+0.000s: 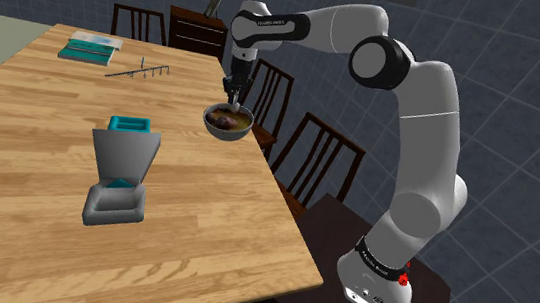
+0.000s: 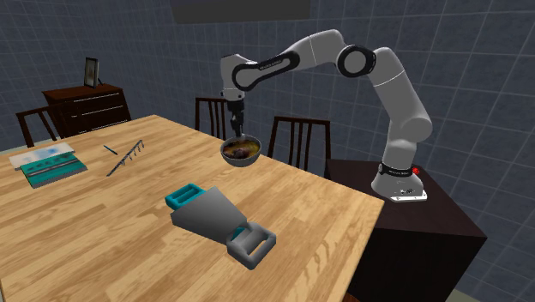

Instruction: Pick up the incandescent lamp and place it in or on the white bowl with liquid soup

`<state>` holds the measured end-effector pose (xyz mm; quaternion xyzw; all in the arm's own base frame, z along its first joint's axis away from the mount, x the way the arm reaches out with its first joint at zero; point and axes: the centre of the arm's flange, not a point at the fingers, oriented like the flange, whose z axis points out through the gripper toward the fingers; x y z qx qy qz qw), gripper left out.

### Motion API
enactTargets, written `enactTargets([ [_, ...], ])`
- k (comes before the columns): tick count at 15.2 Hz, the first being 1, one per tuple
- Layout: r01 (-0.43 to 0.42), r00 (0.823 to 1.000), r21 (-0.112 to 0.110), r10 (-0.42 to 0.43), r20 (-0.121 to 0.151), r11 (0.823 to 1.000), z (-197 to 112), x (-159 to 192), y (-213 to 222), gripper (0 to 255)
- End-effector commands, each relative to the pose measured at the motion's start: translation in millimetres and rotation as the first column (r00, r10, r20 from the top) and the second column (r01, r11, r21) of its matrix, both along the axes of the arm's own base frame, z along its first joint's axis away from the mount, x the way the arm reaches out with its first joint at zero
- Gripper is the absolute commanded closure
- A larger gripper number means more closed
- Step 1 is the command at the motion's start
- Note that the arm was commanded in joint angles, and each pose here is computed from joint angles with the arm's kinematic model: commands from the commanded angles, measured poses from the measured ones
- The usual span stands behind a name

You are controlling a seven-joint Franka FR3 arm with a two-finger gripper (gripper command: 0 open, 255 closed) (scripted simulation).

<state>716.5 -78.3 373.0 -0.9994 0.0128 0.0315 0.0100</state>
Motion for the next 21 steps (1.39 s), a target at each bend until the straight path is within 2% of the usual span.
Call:
enactTargets([
  [1,0.0,1.0,0.0,0.0,0.001,1.0,-10,1,-1,255],
  [9,0.0,1.0,0.0,0.0,0.001,1.0,-16,1,-1,255],
  [10,0.0,1.0,0.0,0.0,0.001,1.0,-16,1,-1,0],
  [15,0.0,1.0,0.0,0.0,0.001,1.0,-16,1,-1,0],
  [19,0.0,1.0,0.0,0.0,0.001,1.0,34,4,-2,0],
  [21,0.0,1.0,0.0,0.0,0.001,1.0,34,4,-2,0],
])
